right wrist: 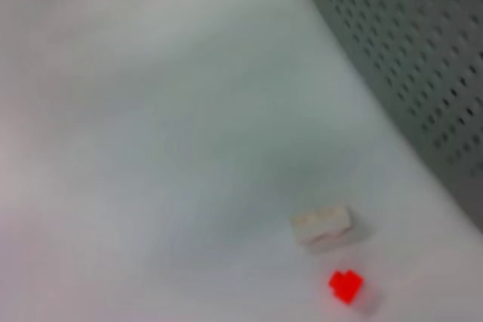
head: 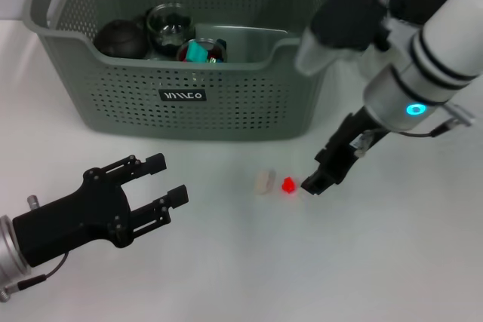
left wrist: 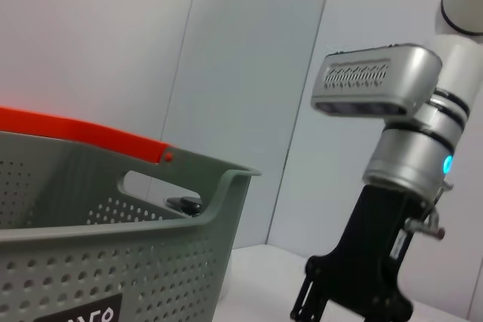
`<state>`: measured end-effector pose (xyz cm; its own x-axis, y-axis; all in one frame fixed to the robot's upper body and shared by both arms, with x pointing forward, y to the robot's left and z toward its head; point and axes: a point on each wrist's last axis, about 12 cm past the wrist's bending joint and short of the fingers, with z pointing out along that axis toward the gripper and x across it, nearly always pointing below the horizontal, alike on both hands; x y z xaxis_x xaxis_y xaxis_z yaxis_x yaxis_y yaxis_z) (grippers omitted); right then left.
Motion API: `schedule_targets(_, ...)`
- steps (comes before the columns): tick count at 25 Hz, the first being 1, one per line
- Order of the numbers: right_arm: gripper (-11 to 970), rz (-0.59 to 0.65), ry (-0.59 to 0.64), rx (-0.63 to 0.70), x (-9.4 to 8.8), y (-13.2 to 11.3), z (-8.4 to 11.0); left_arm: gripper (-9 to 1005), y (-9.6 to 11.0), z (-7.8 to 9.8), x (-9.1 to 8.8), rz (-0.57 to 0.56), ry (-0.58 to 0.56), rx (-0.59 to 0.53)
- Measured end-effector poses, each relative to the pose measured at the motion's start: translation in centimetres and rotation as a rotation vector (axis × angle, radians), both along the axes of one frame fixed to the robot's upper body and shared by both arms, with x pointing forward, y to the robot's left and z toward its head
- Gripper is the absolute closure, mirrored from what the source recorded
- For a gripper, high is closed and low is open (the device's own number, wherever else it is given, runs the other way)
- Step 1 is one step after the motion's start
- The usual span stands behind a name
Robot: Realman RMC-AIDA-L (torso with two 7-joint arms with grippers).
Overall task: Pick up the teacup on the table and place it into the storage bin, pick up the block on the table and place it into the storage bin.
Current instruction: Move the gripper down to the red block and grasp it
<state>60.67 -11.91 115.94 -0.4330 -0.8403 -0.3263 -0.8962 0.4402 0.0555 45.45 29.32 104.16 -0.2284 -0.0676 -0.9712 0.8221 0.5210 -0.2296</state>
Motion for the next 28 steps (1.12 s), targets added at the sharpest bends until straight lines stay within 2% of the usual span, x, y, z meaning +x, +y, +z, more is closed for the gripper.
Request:
schedule_targets(5, 388, 0.088, -0.094, -0.051, -0.4, 1.4, -1.7, 340, 0.0, 0.0, 0.0, 0.002, 0.002, 0.001)
schedule_targets(10, 392, 0.155, -0.135, -0.079, -0.7, 2.1, -2.4, 340, 0.0, -0.1, 0.0, 0.004, 0.002, 0.002)
schedule_targets(28, 409, 0.163, -0.151, -0.014, -0.6, 3.5, -4.7, 340, 0.1, -0.3, -0.1, 0.017, 0.012, 0.008)
